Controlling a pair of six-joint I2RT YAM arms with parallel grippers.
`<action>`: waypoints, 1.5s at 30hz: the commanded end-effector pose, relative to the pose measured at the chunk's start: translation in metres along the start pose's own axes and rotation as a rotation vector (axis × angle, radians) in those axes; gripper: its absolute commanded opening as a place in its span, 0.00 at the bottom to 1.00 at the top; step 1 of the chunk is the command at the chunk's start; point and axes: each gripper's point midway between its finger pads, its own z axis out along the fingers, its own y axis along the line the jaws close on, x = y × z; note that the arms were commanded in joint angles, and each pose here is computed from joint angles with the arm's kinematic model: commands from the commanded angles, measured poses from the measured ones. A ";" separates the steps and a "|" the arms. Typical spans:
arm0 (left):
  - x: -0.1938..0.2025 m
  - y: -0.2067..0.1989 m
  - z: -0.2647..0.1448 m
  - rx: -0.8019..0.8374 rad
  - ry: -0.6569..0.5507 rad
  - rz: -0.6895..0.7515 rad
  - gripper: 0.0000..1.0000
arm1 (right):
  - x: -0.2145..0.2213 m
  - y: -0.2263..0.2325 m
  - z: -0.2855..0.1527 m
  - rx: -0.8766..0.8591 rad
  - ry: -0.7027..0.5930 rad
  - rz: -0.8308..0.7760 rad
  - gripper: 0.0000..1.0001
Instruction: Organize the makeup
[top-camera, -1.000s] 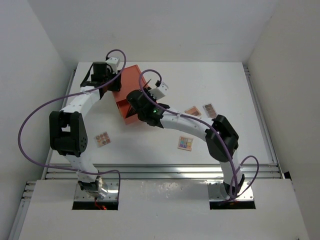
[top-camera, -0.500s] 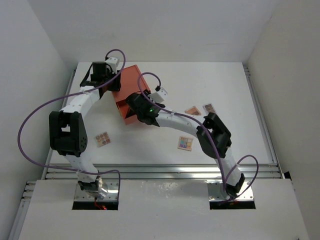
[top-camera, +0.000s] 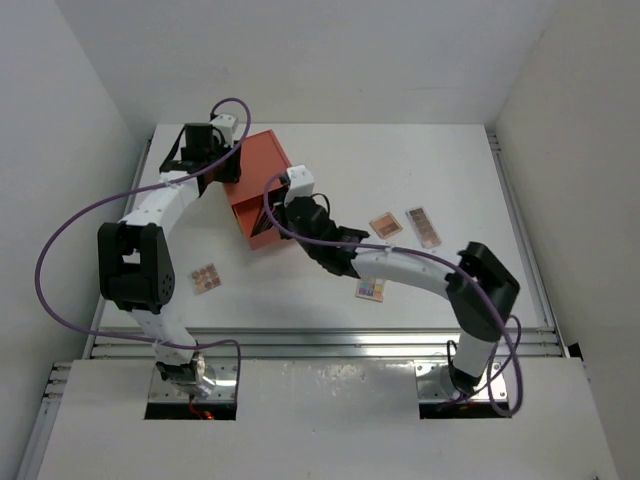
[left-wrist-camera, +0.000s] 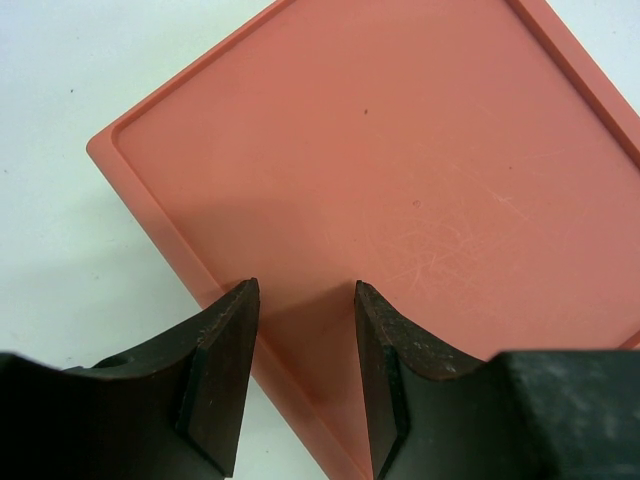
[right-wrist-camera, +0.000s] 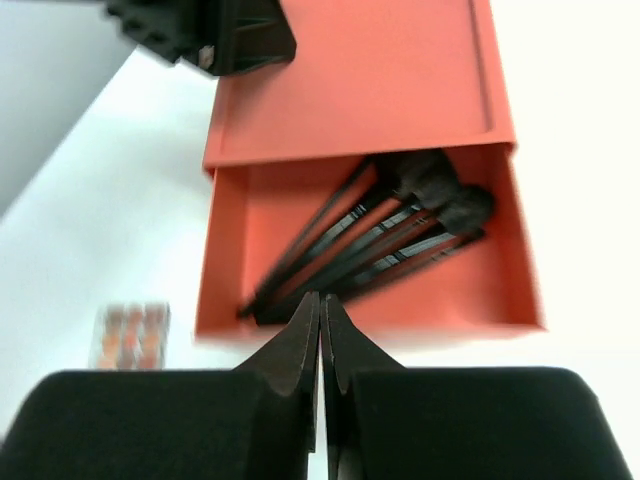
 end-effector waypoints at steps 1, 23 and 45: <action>0.039 0.013 -0.004 -0.039 0.151 -0.035 0.49 | -0.007 -0.013 -0.034 -0.073 0.039 -0.205 0.00; 0.055 -0.010 0.001 -0.012 0.234 0.039 0.49 | -0.008 -0.017 0.044 -0.103 -0.111 -0.160 0.00; 0.064 -0.019 0.009 0.071 0.262 0.050 0.49 | 0.032 -0.024 0.094 -0.132 -0.064 -0.137 0.06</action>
